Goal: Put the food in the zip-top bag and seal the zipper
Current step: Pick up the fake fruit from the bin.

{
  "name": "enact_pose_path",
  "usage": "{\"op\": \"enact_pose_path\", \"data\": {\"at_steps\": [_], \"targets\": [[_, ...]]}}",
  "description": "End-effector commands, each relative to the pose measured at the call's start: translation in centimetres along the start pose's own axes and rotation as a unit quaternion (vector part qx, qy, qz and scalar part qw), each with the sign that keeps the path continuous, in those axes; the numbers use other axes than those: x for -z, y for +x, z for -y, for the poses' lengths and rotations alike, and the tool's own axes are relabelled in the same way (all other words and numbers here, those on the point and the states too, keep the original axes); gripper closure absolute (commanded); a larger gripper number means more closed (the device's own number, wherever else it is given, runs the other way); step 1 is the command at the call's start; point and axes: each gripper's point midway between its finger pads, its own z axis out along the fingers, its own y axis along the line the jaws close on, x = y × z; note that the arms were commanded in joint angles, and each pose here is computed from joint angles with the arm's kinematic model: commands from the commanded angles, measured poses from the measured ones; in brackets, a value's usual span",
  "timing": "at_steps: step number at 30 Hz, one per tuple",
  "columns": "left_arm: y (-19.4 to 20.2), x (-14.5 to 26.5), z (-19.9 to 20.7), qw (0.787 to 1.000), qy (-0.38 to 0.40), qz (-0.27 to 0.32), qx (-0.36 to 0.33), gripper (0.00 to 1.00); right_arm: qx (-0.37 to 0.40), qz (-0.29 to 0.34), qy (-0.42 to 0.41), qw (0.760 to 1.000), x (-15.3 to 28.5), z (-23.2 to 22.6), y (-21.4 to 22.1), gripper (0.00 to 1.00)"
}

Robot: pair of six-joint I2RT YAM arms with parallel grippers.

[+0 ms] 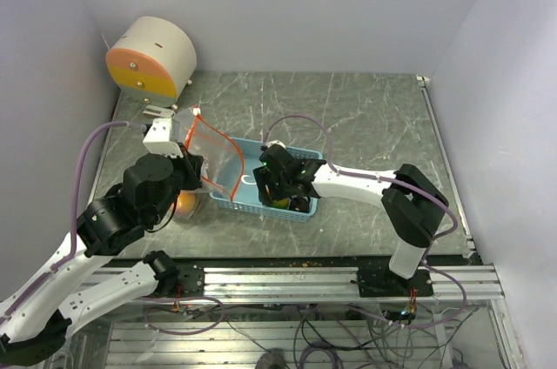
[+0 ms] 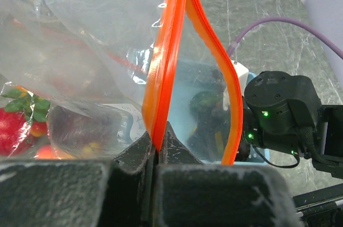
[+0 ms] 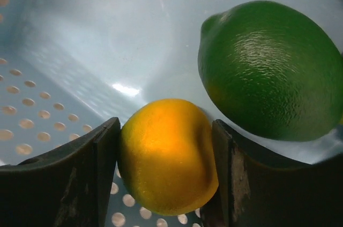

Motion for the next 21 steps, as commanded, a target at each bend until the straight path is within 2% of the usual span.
{"op": "enact_pose_path", "data": {"at_steps": [1, 4, 7, 10, 15, 18, 21], "targets": [[-0.9, 0.4, -0.1, 1.000, 0.000, 0.014, 0.003, 0.93, 0.008, -0.034, -0.008, 0.999, -1.2, -0.3, 1.5, 0.45], [-0.7, 0.2, 0.0, 1.000, -0.002, 0.009, 0.000, 0.93, 0.009, -0.028, -0.004, 1.000, -1.3, -0.2, 1.0, 0.70], [-0.6, 0.0, 0.1, 1.000, 0.000, 0.007, -0.002, 0.93, 0.009, 0.010, -0.005, 1.000, 0.4, -0.5, -1.2, 0.85], [-0.5, -0.1, 0.2, 1.000, -0.001, 0.006, -0.002, 0.93, 0.007, 0.085, -0.025, 0.996, 3.9, -1.2, -4.8, 0.90], [0.3, -0.5, 0.2, 1.000, 0.000, -0.001, -0.001, 0.93, 0.000, 0.228, -0.095, 0.969, 11.9, -3.0, -10.8, 0.94], [0.6, -0.7, 0.4, 1.000, 0.003, -0.005, 0.000, 0.93, 0.010, 0.306, -0.166, 0.937, 17.1, -4.9, -13.3, 0.94], [0.8, -0.8, 0.5, 1.000, 0.004, -0.008, -0.001, 0.93, 0.039, 0.366, -0.267, 0.891, 22.2, -7.9, -14.5, 0.94]]}}
